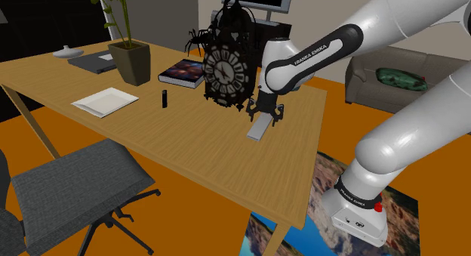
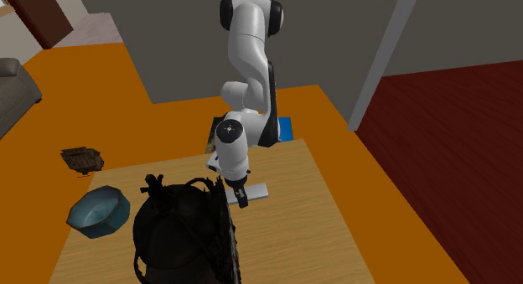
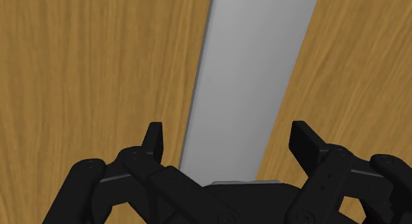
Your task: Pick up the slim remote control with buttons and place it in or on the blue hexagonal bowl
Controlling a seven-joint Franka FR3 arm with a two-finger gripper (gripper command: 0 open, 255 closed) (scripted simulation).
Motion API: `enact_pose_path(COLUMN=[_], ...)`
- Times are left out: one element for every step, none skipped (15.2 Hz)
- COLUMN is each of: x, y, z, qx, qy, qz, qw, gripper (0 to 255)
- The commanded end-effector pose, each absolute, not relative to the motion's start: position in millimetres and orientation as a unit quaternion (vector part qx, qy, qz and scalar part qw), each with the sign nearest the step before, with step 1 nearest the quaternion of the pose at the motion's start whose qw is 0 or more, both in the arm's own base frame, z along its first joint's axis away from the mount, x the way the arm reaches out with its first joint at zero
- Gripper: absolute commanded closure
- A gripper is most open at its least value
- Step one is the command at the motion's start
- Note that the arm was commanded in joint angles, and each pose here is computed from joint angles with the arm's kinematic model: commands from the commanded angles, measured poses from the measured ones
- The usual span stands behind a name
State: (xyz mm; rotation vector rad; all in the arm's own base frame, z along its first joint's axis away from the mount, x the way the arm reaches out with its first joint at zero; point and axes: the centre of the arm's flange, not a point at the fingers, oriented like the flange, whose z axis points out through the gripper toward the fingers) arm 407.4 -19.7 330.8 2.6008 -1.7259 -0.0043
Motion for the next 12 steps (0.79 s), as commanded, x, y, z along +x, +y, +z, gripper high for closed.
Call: enact_pose_path(x=[407.3,407.3,407.3,407.3,407.3,407.4,407.4,407.3,407.3,407.3,407.3,407.3], y=[-19.7,-19.7,-19.7,-19.7,-19.7,-19.7,-19.7,-19.7,-19.7,-19.7,-19.7,-19.7], z=[330.6,330.6,330.6,330.6,330.6,330.7,330.7,330.7,330.7,330.7,330.7,330.7], qx=[0.833,0.833,0.833,0.833,0.833,0.833,0.833,0.833,0.833,0.833,0.833,0.833], qy=[-0.553,-0.553,-0.553,-0.553,-0.553,-0.553,-0.553,-0.553,-0.553,-0.553,-0.553,-0.553], qz=[-0.001,-0.001,-0.001,-0.001,-0.001,-0.001,-0.001,-0.001,-0.001,-0.001,-0.001,-0.001], qw=[0.01,0.01,0.01,0.01,0.01,0.01,0.01,0.01,0.01,0.01,0.01,0.01], gripper=[0,0,0,255,255,255,255,255,255,255,255,255])
